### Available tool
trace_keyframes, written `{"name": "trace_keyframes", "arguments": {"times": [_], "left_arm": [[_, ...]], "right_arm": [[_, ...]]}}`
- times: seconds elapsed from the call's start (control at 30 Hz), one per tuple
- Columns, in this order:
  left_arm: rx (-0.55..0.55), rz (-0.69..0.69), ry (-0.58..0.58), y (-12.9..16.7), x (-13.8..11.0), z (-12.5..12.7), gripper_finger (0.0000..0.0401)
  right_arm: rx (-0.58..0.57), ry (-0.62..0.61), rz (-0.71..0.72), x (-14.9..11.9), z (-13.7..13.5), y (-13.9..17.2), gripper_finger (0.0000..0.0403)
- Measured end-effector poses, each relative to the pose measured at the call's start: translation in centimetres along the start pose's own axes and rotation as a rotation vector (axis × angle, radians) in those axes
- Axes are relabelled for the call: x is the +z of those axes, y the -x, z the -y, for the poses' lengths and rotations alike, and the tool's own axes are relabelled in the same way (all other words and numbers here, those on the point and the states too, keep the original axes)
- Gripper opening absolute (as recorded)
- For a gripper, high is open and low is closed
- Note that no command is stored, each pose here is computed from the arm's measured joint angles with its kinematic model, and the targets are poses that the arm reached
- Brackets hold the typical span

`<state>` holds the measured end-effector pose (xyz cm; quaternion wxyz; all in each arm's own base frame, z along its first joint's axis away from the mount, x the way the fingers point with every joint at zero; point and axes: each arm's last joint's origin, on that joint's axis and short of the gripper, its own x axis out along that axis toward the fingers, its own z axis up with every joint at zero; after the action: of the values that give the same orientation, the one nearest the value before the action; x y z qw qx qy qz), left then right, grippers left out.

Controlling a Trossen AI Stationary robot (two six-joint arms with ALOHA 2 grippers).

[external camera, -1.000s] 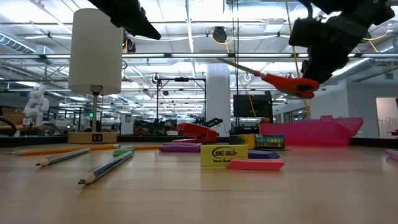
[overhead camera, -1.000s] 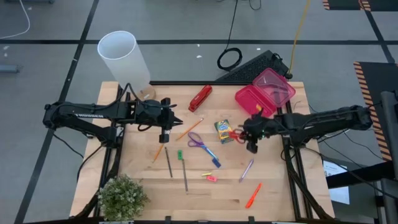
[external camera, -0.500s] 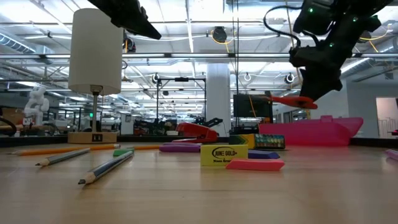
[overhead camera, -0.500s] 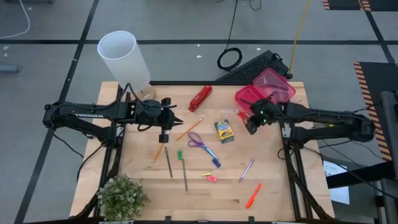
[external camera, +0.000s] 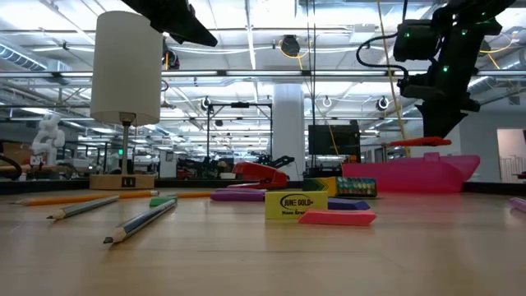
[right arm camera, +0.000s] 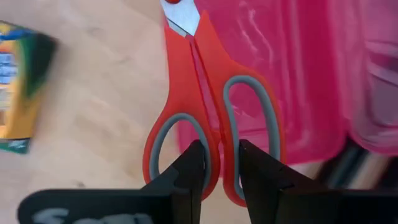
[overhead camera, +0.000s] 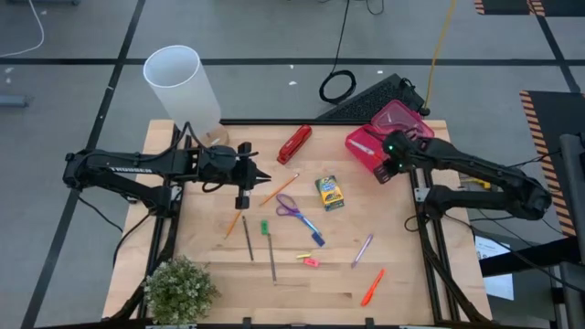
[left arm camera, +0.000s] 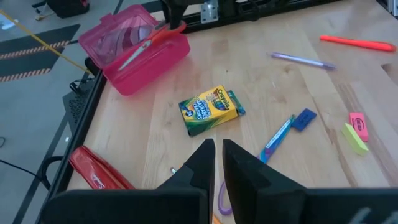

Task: Pack school essentials
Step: Put the orange scissors into the pink supply box, then put the purple scissors into the pink supply box

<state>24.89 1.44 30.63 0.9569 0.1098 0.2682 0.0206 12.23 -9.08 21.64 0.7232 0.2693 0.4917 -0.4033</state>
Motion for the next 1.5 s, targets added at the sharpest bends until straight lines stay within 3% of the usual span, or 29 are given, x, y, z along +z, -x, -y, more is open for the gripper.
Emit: {"name": "trace_keyframes", "arguments": {"times": [0.33, 0.87, 1.3, 1.5], "left_arm": [[0.0, 0.0, -0.003, 0.0, 0.0, 0.0, 0.0035], [0.0, 0.0, 0.002, 0.0, 0.0, 0.0, 0.0035], [0.0, 0.0, 0.005, 0.0, 0.0, 0.0, 0.0035], [-0.001, -0.006, 0.006, 0.0, -0.1, 0.0, 0.0035]], "right_arm": [[-0.103, -0.033, -0.056, 1.1, 1.7, -1.6, 0.0075], [-0.124, 0.01, -0.159, 2.5, 1.3, -5.3, 0.0077], [-0.126, 0.015, -0.165, 2.5, 1.3, -5.3, 0.0151], [-0.104, 0.029, -0.099, 2.3, 1.0, -4.2, 0.0168]]}}
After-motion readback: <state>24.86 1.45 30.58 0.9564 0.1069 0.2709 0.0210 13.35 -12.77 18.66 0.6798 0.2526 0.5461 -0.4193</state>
